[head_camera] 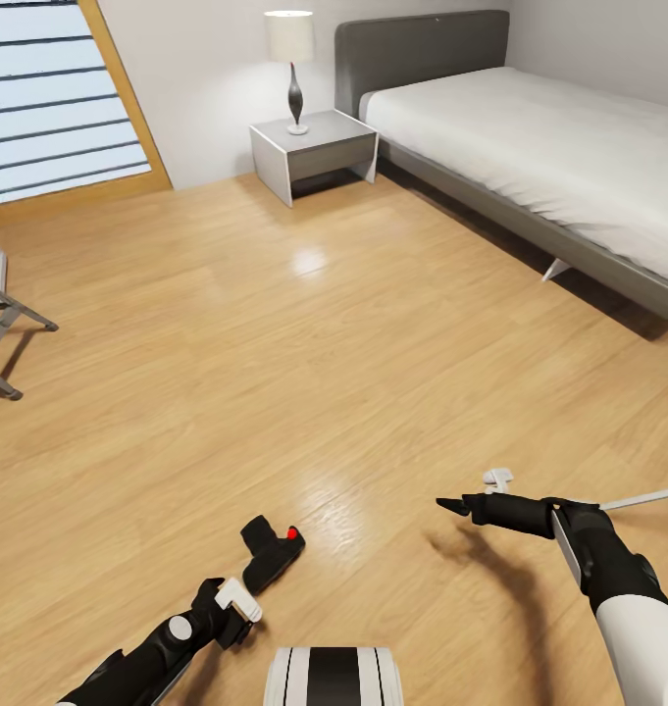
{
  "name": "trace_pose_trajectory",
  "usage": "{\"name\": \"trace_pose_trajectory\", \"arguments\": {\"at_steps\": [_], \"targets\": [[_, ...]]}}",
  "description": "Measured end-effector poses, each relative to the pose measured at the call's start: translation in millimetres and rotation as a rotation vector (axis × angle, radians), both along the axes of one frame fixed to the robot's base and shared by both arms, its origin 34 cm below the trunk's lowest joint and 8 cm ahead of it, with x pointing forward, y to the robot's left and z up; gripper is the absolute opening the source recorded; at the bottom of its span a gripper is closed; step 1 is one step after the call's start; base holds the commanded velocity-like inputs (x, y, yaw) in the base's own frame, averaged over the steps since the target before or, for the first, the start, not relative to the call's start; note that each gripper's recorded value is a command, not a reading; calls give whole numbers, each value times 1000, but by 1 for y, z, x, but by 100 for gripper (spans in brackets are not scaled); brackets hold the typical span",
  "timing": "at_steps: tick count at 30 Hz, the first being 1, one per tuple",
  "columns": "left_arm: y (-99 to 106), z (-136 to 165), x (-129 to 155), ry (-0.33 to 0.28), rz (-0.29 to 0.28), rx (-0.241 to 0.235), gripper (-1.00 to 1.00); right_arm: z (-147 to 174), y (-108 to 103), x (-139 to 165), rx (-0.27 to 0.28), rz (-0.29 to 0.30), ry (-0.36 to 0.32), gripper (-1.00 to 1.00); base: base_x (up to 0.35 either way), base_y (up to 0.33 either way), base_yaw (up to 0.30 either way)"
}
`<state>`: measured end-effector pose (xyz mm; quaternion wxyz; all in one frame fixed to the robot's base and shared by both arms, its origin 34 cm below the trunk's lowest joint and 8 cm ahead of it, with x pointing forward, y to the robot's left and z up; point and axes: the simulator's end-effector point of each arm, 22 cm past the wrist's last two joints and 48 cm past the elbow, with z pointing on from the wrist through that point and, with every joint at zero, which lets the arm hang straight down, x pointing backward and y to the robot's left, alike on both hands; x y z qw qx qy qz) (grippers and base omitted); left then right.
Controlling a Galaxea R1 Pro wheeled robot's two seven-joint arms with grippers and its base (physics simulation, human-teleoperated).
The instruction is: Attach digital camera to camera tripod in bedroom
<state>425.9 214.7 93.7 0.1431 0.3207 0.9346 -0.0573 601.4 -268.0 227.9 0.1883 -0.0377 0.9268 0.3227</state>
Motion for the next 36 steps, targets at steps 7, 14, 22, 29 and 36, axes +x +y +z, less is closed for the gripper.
{"name": "trace_pose_trajectory", "arguments": {"at_steps": [7,14,22,29,36], "targets": [[0,0,0,1,0,1,100,0,0,0,0,0,0,100,0,12,0],[0,0,0,1,0,1,100,0,0,0,0,0,0,100,0,113,0],[0,0,0,-1,0,0,100,0,0,0,0,0,0,100,0,31,0],[0,0,1,-2,0,0,100,0,0,0,-1,0,0,100,0,1,0],[0,0,1,-2,0,0,100,-1,0,-1,0,-1,3,100,0,0,0]]}}
